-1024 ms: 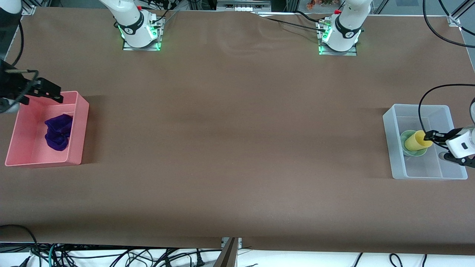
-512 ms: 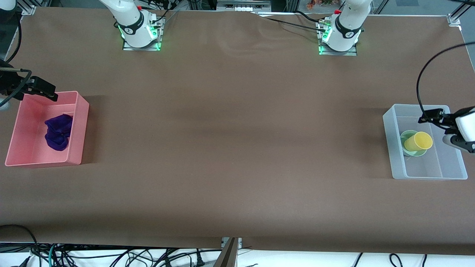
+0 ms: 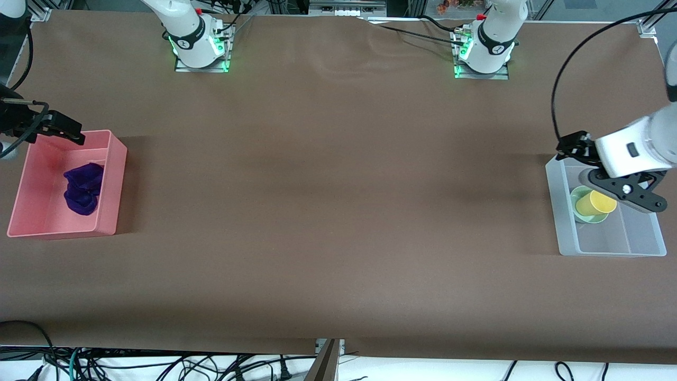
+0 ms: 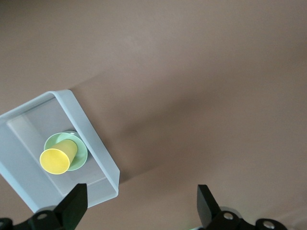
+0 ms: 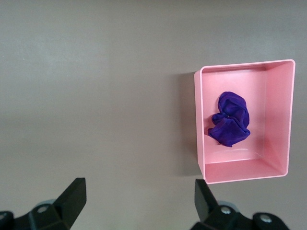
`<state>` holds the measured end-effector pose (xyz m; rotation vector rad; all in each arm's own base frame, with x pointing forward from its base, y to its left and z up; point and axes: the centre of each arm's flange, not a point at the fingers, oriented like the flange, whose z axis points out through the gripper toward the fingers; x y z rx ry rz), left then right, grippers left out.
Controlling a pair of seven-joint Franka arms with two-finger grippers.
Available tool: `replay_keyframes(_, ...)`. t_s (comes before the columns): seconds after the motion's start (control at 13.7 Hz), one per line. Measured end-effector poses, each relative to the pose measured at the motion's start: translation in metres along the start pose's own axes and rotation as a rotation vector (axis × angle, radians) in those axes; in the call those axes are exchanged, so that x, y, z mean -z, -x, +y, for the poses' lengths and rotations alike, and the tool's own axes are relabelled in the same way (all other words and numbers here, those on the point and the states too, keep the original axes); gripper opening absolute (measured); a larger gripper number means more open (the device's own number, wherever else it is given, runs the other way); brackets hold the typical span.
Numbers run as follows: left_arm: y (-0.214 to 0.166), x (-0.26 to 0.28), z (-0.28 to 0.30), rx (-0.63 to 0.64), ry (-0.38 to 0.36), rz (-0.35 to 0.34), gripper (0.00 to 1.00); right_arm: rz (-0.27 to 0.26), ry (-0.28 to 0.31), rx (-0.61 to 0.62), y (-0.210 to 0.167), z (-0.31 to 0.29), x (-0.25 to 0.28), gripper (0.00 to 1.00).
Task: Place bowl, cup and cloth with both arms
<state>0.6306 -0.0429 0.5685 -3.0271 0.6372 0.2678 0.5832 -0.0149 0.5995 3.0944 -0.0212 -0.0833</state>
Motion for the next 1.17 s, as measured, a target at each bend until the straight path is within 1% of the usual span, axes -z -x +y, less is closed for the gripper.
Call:
replay_keyframes(0.07,-0.002,0.007,0.005,0.050,-0.019,0.036,1.00,-0.001,0.000,0.000,0.000,0.000,-0.001,1.00)
replay_keyframes(0.15,0.000,0.009,0.007,0.107,-0.007,0.062,1.00,-0.002,0.000,-0.001,0.000,0.000,-0.001,1.00)
replay_keyframes(0.29,0.017,0.003,0.004,0.235,0.051,0.068,1.00,-0.002,0.000,-0.001,-0.001,0.000,-0.001,1.00)
replay_keyframes(0.44,0.038,-0.003,0.002,0.303,0.053,0.073,1.00,-0.003,0.000,-0.001,-0.001,0.000,-0.001,1.00)
replay_keyframes(0.59,0.054,-0.008,0.010,0.319,0.032,0.091,1.00,-0.003,0.000,-0.002,-0.001,0.000,-0.001,1.00)
replay_keyframes(0.8,0.069,-0.015,0.006,0.352,0.033,0.093,1.00,-0.003,0.000,-0.002,-0.001,0.000,-0.001,1.00)
replay_keyframes(1.02,0.069,-0.021,0.007,0.352,0.034,0.091,1.00,-0.003,0.000,-0.002,-0.001,0.000,-0.001,1.00)
replay_keyframes(1.17,0.068,-0.022,0.013,0.349,0.031,0.103,1.00,-0.003,0.000,-0.002,-0.001,0.000,-0.001,1.00)
